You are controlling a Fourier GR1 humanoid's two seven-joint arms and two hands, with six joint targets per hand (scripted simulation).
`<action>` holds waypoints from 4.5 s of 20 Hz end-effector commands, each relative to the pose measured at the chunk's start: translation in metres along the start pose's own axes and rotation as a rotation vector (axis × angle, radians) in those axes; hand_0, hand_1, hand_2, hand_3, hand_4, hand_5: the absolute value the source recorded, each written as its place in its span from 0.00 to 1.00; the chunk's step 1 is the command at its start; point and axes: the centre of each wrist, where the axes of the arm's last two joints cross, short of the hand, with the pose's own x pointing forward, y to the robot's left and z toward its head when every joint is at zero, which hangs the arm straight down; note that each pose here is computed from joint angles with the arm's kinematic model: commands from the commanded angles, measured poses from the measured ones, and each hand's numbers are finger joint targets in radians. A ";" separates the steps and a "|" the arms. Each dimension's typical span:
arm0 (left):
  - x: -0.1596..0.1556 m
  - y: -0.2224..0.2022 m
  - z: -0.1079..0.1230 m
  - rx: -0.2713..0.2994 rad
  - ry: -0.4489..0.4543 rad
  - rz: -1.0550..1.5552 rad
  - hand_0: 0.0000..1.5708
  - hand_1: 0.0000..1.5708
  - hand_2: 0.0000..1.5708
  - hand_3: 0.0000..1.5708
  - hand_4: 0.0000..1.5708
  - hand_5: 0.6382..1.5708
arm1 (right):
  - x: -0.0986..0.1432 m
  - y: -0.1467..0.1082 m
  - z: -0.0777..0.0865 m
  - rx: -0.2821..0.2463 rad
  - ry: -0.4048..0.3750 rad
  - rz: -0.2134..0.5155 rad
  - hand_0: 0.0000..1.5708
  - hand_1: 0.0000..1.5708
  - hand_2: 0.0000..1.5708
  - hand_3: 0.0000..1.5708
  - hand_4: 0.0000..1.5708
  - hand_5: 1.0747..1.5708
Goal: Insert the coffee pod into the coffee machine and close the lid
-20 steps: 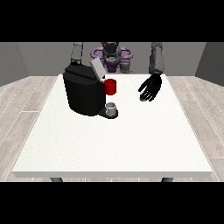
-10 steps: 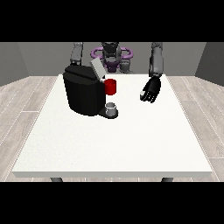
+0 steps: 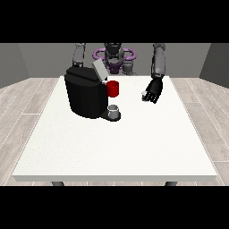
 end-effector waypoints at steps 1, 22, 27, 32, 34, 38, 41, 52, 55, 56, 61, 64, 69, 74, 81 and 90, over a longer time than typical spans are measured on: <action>-0.013 0.024 -0.001 0.064 -0.024 0.032 0.81 0.81 0.83 0.79 0.32 1.00 | 0.002 -0.007 0.000 -0.012 0.017 0.044 0.00 0.00 0.00 0.00 0.00 1.00; 0.092 0.107 -0.040 -0.046 -0.207 0.115 0.85 0.85 0.87 0.86 0.36 1.00 | -0.023 -0.004 0.000 0.007 0.079 -0.015 0.00 0.00 0.00 0.00 0.00 1.00; 0.114 0.133 -0.046 -0.042 -0.199 0.232 0.63 0.63 0.77 0.87 0.33 1.00 | -0.021 -0.019 -0.005 -0.030 0.053 0.011 0.00 0.00 0.00 0.00 0.00 1.00; 0.094 0.179 -0.035 0.092 -0.162 0.237 0.76 0.76 0.79 0.80 0.31 1.00 | 0.006 -0.019 -0.013 -0.009 -0.021 -0.005 0.00 0.00 0.00 0.00 0.00 1.00; 0.120 0.183 -0.043 0.048 -0.169 0.251 0.80 0.80 0.82 0.81 0.31 1.00 | 0.014 -0.007 -0.017 -0.014 -0.016 0.011 0.00 0.00 0.00 0.00 0.00 1.00; 0.128 0.214 -0.034 0.109 -0.201 0.183 0.77 0.77 0.81 0.80 0.31 1.00 | 0.030 -0.033 -0.036 -0.036 -0.049 -0.015 0.00 0.00 0.00 0.00 0.17 1.00; 0.117 0.219 -0.034 0.134 -0.153 0.236 0.78 0.78 0.82 0.79 0.30 1.00 | 0.037 -0.023 -0.032 -0.011 -0.071 -0.010 0.00 0.00 0.00 0.00 0.00 1.00; 0.115 0.233 -0.031 0.146 -0.207 0.184 0.75 0.75 0.79 0.77 0.30 1.00 | 0.048 -0.018 -0.038 -0.048 -0.115 -0.029 0.00 0.00 0.00 0.00 0.00 1.00; 0.108 0.236 -0.029 0.163 -0.179 0.203 0.79 0.79 0.82 0.79 0.28 1.00 | 0.049 -0.028 -0.038 -0.029 -0.112 -0.012 0.00 0.00 0.00 0.00 0.14 1.00; 0.107 0.235 -0.029 0.162 -0.197 0.196 0.80 0.80 0.82 0.78 0.28 1.00 | 0.062 -0.027 -0.044 -0.038 -0.125 -0.010 0.00 0.00 0.00 0.00 0.10 1.00; 0.126 0.227 -0.037 0.109 -0.219 0.180 0.76 0.76 0.79 0.77 0.28 1.00 | 0.044 -0.031 -0.045 -0.070 -0.095 -0.015 0.00 0.00 0.00 0.00 0.07 1.00; 0.122 0.223 -0.038 0.143 -0.207 0.174 0.76 0.76 0.79 0.76 0.27 1.00 | 0.055 -0.032 -0.046 -0.066 -0.123 0.010 0.00 0.00 0.00 0.00 0.11 1.00; 0.139 0.233 -0.037 0.162 -0.207 0.167 0.77 0.77 0.80 0.76 0.26 1.00 | 0.052 -0.045 -0.054 -0.069 -0.128 0.000 0.00 0.00 0.00 0.00 0.07 1.00; 0.131 0.257 -0.029 0.200 -0.191 0.184 0.77 0.77 0.79 0.76 0.23 1.00 | 0.069 -0.027 -0.054 -0.048 -0.120 0.006 0.00 0.00 0.00 0.00 0.00 1.00; 0.145 0.235 -0.037 0.259 -0.235 0.141 0.75 0.75 0.76 0.74 0.22 1.00 | 0.040 -0.027 -0.047 -0.069 -0.126 -0.039 0.00 0.00 0.00 0.00 0.00 1.00; 0.110 0.246 -0.025 0.272 -0.192 -0.023 0.74 0.74 0.76 0.68 0.00 1.00 | 0.051 -0.054 -0.051 -0.054 -0.149 -0.007 0.00 0.00 0.00 0.00 0.00 1.00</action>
